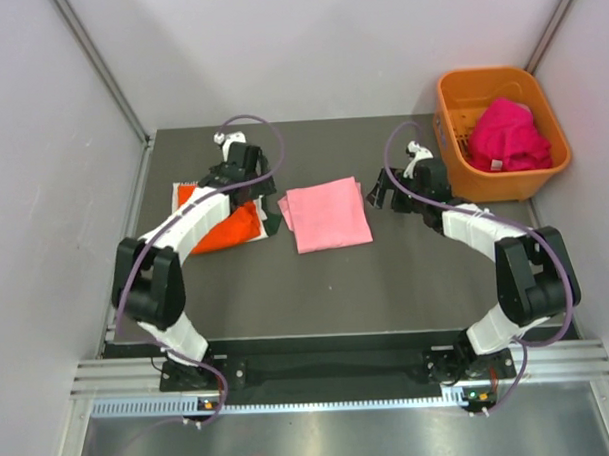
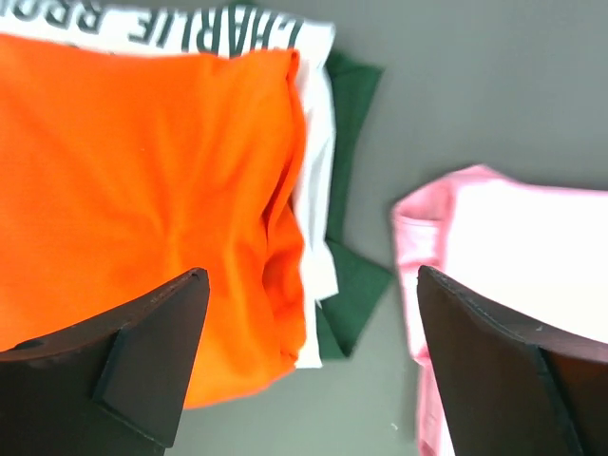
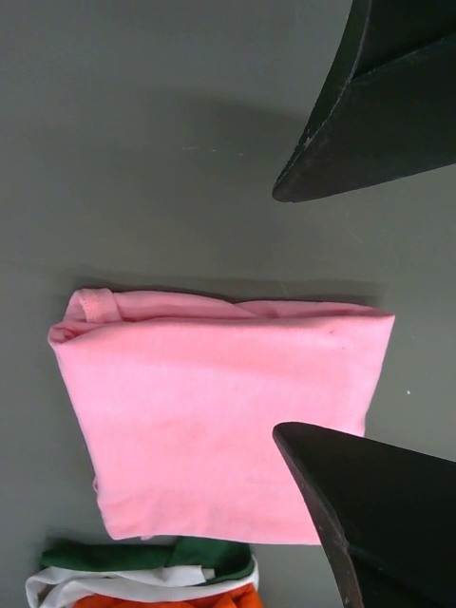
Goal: Fold and stack the t-shirts
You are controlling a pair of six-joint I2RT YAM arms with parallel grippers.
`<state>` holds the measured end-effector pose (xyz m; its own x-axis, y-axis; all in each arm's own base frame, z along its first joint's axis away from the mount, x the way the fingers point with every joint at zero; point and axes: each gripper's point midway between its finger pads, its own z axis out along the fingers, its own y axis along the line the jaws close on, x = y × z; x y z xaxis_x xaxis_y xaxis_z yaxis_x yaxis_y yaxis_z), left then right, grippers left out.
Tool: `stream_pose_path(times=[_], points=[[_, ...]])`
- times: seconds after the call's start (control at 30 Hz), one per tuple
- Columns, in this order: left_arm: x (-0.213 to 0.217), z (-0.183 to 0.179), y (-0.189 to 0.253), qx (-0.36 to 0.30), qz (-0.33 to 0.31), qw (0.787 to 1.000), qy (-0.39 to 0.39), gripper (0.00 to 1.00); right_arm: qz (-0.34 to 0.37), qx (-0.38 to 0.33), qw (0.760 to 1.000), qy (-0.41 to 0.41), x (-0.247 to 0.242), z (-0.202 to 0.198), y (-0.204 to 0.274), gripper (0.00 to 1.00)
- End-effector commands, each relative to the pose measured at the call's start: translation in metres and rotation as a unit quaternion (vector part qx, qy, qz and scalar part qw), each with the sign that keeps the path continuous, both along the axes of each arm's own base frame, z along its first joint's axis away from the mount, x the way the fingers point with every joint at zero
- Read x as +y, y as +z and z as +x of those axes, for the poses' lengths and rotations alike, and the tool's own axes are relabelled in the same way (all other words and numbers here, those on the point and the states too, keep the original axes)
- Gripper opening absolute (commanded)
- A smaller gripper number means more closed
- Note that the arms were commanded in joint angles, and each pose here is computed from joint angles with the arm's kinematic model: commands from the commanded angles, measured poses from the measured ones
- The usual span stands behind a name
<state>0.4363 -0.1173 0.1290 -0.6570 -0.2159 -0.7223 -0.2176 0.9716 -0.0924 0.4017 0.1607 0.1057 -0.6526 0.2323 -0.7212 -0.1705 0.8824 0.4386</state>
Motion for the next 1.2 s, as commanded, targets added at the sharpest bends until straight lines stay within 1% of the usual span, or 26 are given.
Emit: stream_pose_path(times=[0.0,0.03,0.07,0.1,0.13,0.17,0.27,0.33,0.37,0.4,0.43,0.47,0.5,0.57,0.7,0.73,0.97,1.17], points=[[-0.001,0.007,0.040,-0.082,-0.049,0.995,0.000,0.95,0.014,-0.033,0.999,-0.031,-0.009,0.005,0.022,1.00],[0.005,0.001,0.039,-0.081,-0.054,0.995,0.006,0.95,0.036,-0.034,0.998,-0.046,-0.018,0.012,0.025,1.00],[0.009,-0.001,0.037,-0.078,-0.069,0.995,0.001,0.95,0.066,-0.024,0.997,-0.014,-0.009,0.008,0.024,1.00],[0.008,-0.005,0.030,-0.077,-0.080,0.994,-0.008,0.94,0.082,-0.013,0.996,-0.008,-0.011,0.014,0.020,0.99],[0.007,-0.006,0.034,-0.083,-0.097,0.992,-0.014,0.92,0.096,-0.002,0.995,0.005,-0.006,0.015,0.017,0.95],[-0.001,-0.009,0.033,-0.080,-0.114,0.990,-0.028,0.91,0.105,0.009,0.994,0.022,0.000,0.014,0.016,0.88],[-0.016,-0.011,0.023,-0.070,-0.146,0.985,-0.053,0.89,0.119,0.028,0.991,0.049,0.014,0.021,0.012,0.82],[-0.033,-0.014,0.015,-0.058,-0.181,0.978,-0.085,0.89,0.119,0.036,0.990,0.059,0.021,0.029,0.011,0.82],[-0.039,-0.014,0.013,-0.054,-0.197,0.975,-0.090,0.92,0.113,0.056,0.990,0.056,0.020,0.028,0.004,0.81],[-0.043,-0.016,0.007,-0.049,-0.208,0.973,-0.093,0.94,0.110,0.059,0.990,0.061,0.024,0.037,0.004,0.80],[-0.055,-0.014,0.011,-0.058,-0.232,0.964,-0.117,0.95,0.104,0.067,0.990,0.063,0.024,0.039,0.000,0.80],[-0.061,-0.014,0.012,-0.064,-0.246,0.959,-0.125,0.98,0.101,0.076,0.990,0.065,0.025,0.041,-0.004,0.80],[-0.062,-0.015,0.008,-0.061,-0.251,0.958,-0.125,0.98,0.099,0.097,0.988,0.066,0.026,0.043,-0.014,0.80],[-0.066,-0.015,-0.001,-0.049,-0.251,0.959,-0.121,0.98,0.104,0.111,0.985,0.074,0.031,0.045,-0.022,0.80],[-0.074,-0.009,-0.013,-0.027,-0.249,0.960,-0.122,0.94,0.108,0.144,0.981,0.076,0.038,0.055,-0.045,0.79],[-0.075,-0.008,-0.022,-0.016,-0.249,0.961,-0.121,0.93,0.108,0.148,0.980,0.078,0.040,0.056,-0.048,0.79],[-0.080,-0.003,-0.041,0.003,-0.260,0.960,-0.107,0.91,0.101,0.165,0.978,0.083,0.053,0.062,-0.064,0.77],[-0.087,0.002,-0.050,0.013,-0.273,0.955,-0.114,0.84,0.101,0.170,0.977,0.084,0.060,0.065,-0.069,0.69]])
